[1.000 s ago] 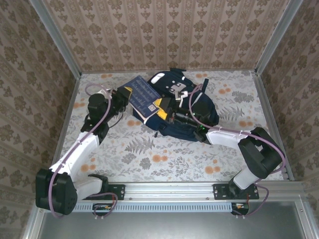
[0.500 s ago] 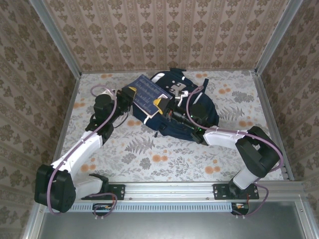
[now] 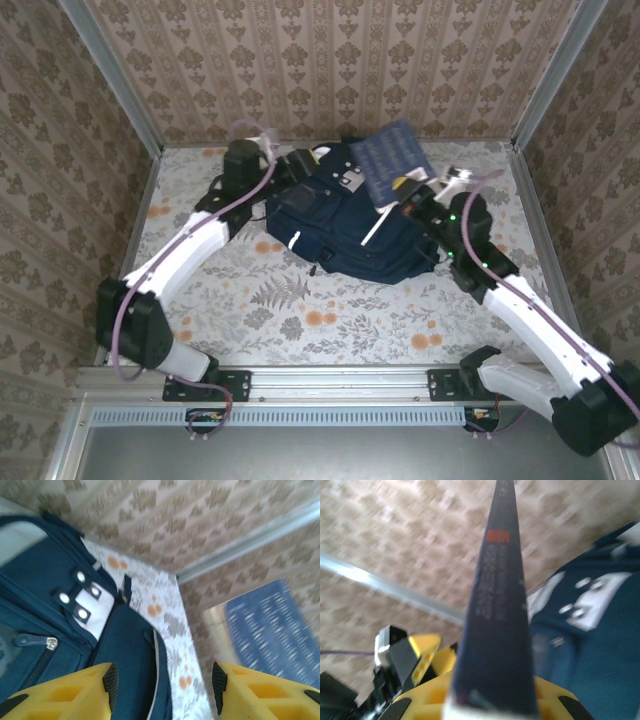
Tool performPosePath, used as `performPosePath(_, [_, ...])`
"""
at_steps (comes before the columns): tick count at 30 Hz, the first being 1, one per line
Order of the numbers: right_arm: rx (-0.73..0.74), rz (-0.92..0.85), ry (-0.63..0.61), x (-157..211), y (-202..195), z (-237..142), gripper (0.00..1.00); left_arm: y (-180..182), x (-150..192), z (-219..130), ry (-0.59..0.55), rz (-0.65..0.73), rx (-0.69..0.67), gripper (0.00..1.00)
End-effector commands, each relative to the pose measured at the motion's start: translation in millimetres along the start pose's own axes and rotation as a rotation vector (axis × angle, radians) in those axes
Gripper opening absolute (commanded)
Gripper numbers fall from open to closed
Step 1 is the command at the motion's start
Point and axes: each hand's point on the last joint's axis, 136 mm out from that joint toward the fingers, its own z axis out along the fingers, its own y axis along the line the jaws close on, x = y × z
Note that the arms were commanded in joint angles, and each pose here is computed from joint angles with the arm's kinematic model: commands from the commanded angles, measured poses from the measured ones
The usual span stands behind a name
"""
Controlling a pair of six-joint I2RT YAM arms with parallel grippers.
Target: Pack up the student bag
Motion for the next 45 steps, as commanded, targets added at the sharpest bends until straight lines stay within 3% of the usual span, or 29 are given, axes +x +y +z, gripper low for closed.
performPosePath(1, [0.253, -0.112, -0.037, -13.2, -58.7, -27.4, 0.0, -3.9, 47.4, 37.2, 0.209, 0.108, -0.006, 0.55])
performPosePath(8, [0.433, -0.175, -0.203, -54.1, -97.6, -79.8, 0.0, -38.9, 108.2, 111.7, 0.48, 0.25, 0.053, 0.54])
performPosePath(13, [0.404, -0.172, -0.226, -54.8, -98.2, -92.1, 0.0, -37.4, 144.5, 141.0, 0.591, 0.303, 0.037, 0.47])
performPosePath(22, [0.338, -0.16, -0.214, -52.8, -84.5, -95.3, 0.0, 1.5, 159.8, 161.7, 0.62, 0.346, -0.079, 0.47])
performPosePath(35, [0.323, -0.15, -0.184, -46.9, -85.7, -88.4, 0.0, 10.7, 146.3, 144.3, 0.588, 0.398, -0.142, 0.51])
performPosePath(40, [0.319, -0.149, -0.174, -45.9, -84.7, -86.8, 0.0, 10.1, 160.7, 145.1, 0.631, 0.342, -0.105, 0.51])
performPosePath(45, [0.321, -0.136, -0.146, -39.6, -89.2, -81.4, 0.0, -6.3, 170.0, 149.4, 0.637, 0.304, -0.028, 0.43])
